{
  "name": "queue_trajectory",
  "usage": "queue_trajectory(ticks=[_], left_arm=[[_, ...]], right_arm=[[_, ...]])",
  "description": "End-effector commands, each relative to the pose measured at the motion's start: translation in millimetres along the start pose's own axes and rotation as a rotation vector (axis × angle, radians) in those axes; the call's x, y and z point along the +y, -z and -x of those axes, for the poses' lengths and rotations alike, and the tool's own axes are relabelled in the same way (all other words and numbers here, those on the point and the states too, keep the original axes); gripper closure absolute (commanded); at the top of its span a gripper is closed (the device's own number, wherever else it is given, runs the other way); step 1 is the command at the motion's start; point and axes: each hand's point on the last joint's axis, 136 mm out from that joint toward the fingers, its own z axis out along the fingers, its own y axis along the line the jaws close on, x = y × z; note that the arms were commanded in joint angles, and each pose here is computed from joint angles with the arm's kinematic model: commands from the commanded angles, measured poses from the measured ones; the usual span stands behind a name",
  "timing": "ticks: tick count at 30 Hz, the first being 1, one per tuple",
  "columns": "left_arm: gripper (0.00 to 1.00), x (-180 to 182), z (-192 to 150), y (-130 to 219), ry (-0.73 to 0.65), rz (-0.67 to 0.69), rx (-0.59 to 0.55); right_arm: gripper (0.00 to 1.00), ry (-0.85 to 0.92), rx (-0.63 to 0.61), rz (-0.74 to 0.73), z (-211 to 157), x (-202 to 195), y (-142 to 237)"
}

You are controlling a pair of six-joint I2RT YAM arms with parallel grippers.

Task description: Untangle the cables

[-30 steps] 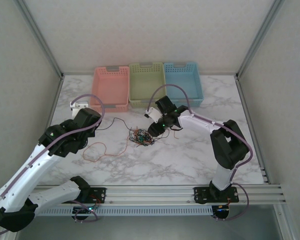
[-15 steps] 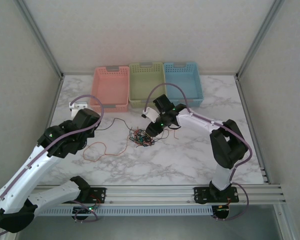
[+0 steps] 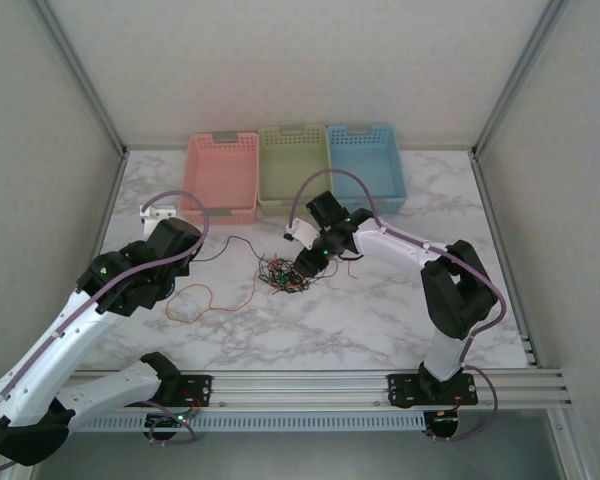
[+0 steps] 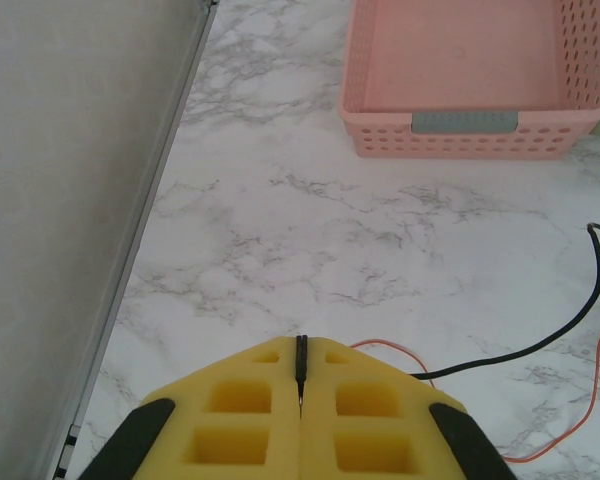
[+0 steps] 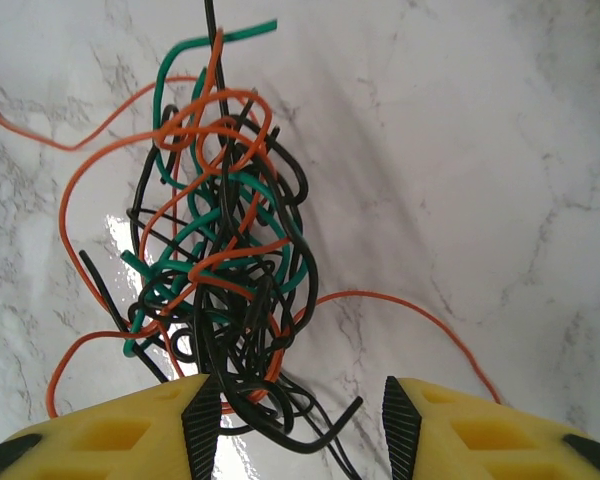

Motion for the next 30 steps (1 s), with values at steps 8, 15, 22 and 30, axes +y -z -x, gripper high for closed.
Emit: queue_trajectory(ticks=[8, 15, 22, 30], left_arm=[[1.00, 4.0, -4.3, -0.9, 0.017, 0.007, 0.008], [1.00, 1.8, -5.1, -2.7, 0.017, 0.003, 0.012], [1.00, 2.5, -5.8, -2.8, 0.018, 0.005, 0.011], [1.00, 4.5, -8.3, -2.3, 0.014, 0.009, 0.017]], right_arm=[[0.57, 0.024, 0.053, 0.035, -10.4, 7.1, -18.7], [0.78, 0.024, 0.032, 0.057, -5.5, 12.2, -13.5], [0.96, 0.031, 0.000, 0.039, -1.0, 12.9, -4.9], [1.00, 0.000, -0.080, -0.031, 11.4, 6.1, 14.0]])
